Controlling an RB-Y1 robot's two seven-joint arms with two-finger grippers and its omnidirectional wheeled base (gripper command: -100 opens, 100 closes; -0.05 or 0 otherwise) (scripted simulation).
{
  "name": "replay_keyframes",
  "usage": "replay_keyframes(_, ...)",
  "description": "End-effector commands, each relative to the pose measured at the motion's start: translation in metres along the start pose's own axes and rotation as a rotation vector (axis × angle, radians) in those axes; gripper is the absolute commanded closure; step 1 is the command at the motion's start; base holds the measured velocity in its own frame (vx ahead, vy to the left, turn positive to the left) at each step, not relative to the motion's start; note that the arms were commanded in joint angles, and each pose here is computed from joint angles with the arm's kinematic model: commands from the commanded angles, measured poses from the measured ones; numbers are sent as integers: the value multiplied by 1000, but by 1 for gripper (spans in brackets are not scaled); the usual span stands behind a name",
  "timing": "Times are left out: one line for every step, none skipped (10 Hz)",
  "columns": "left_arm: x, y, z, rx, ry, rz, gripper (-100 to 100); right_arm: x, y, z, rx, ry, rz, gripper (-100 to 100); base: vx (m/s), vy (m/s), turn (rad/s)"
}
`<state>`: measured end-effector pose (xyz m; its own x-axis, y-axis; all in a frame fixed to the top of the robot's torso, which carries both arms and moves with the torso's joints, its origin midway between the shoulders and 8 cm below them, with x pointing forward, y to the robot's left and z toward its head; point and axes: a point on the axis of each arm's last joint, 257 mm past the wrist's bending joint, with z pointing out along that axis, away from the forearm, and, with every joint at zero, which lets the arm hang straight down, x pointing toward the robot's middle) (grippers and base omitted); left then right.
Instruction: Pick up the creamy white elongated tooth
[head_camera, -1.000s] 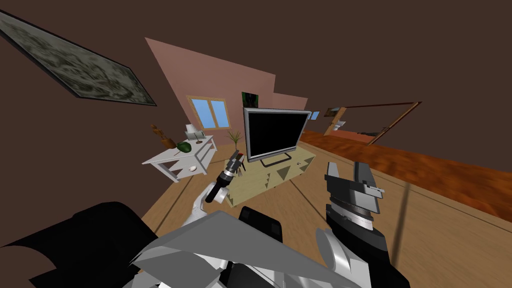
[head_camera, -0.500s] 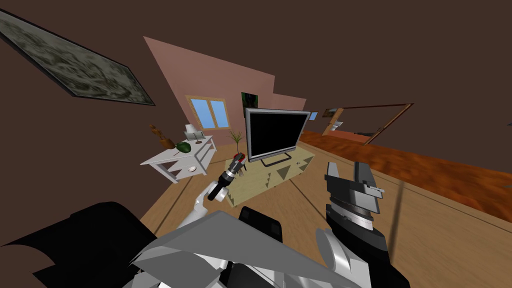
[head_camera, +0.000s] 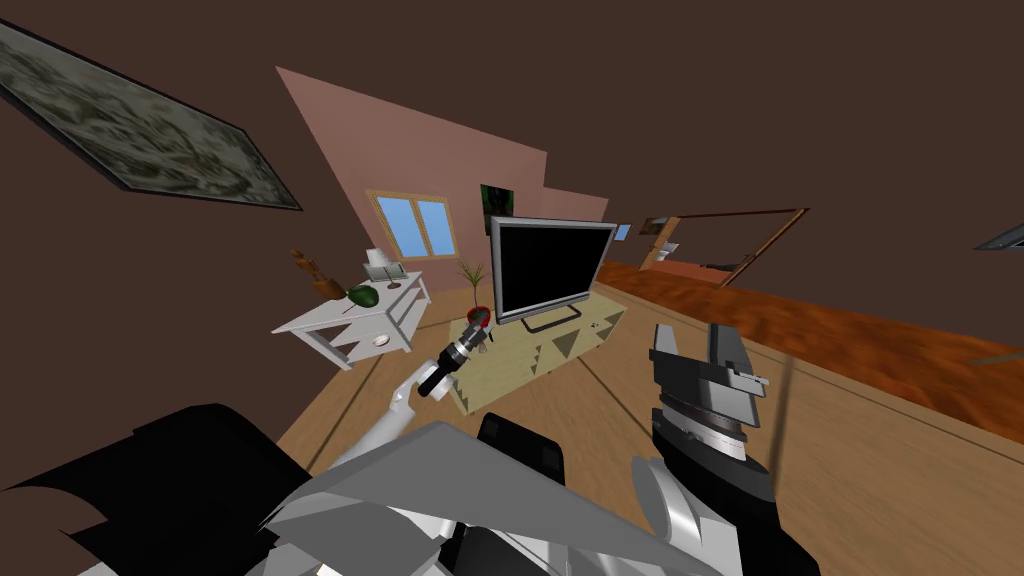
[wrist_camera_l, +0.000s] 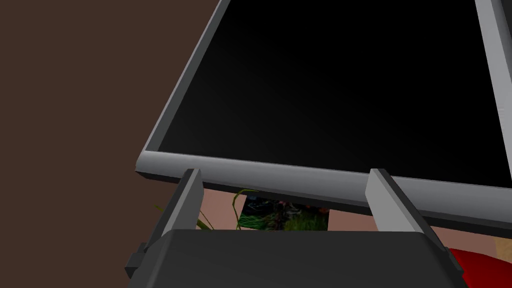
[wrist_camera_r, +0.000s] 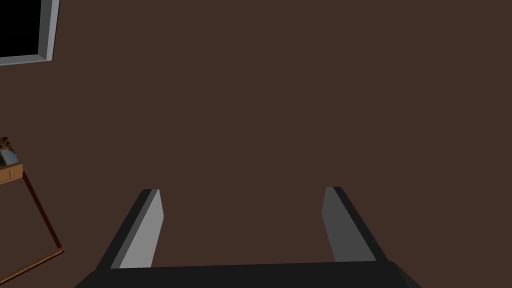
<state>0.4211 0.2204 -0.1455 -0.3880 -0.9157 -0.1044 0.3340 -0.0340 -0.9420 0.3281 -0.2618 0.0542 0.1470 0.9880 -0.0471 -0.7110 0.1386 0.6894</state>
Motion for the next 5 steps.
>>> replay_keyframes(-1, 12, -6, -29, 14, -5, -100, 0, 0, 0, 0, 0, 0, 0, -5, 21, -35)
replay_keyframes(0, 27, -10, -71, 49, 0, -100, 0, 0, 0, 0, 0, 0, 0, 2, 22, -57)
replay_keyframes(-2, 33, -12, -84, 45, -3, -100, 0, 0, 0, 0, 0, 0, 0, 1, 17, -34)
replay_keyframes(-2, 49, -18, -127, 77, 0, -100, 0, 0, 0, 0, 0, 0, 0, 1, 13, -63)
replay_keyframes(-4, 55, -21, -142, 73, -2, -100, 0, 0, 0, 0, 0, 0, 0, 2, 12, -40)
